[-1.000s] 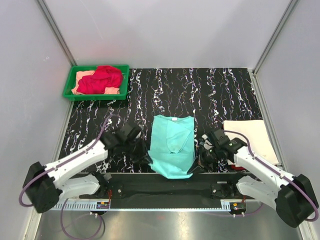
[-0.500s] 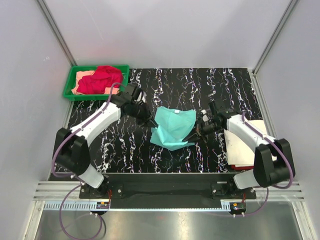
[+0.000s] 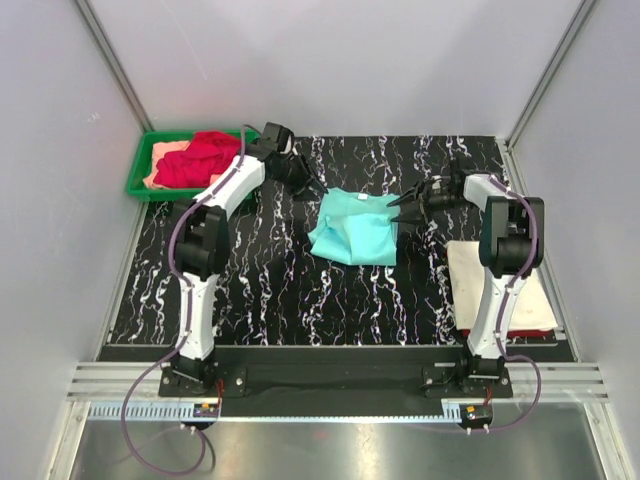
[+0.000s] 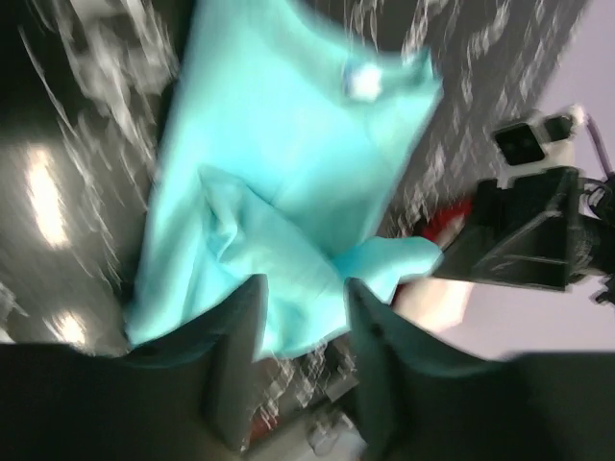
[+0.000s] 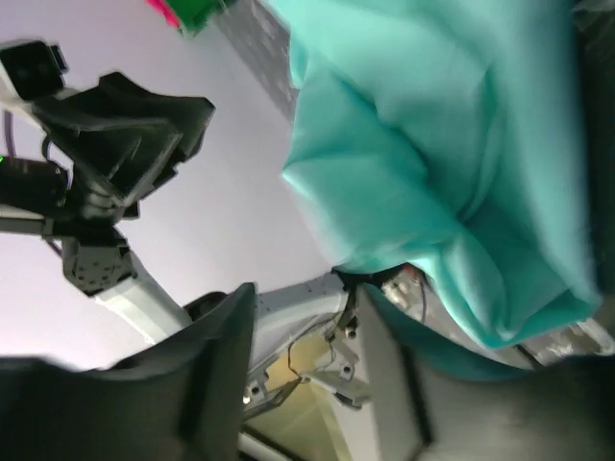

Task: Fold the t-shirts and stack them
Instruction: Fold the tshirt

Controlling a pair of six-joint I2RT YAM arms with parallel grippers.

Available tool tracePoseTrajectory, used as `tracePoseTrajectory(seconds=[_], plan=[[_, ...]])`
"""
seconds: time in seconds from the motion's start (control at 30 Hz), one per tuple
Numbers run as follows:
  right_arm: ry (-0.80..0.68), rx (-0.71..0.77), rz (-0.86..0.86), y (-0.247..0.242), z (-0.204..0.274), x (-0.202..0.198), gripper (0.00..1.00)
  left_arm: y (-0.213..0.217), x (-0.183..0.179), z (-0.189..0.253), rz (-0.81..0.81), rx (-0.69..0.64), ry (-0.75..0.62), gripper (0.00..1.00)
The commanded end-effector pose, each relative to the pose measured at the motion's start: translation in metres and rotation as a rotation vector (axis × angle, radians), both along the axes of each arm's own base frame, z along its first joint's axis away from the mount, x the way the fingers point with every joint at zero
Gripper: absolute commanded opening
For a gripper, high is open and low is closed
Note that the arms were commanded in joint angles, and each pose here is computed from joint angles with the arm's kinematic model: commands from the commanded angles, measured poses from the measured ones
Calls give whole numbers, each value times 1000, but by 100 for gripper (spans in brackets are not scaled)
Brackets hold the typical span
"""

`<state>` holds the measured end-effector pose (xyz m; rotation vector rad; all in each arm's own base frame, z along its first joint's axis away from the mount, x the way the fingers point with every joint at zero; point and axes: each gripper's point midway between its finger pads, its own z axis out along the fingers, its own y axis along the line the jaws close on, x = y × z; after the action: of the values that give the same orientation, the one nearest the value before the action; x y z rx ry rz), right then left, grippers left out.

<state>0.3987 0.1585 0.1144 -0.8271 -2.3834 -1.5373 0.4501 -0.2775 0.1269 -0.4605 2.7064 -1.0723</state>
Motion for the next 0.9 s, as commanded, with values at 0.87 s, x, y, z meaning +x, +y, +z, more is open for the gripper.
tracePoseTrajectory(seconds=[0.87], plan=[[-442, -604, 57, -4, -73, 135, 46, 22, -211, 32, -193, 235, -232, 52]])
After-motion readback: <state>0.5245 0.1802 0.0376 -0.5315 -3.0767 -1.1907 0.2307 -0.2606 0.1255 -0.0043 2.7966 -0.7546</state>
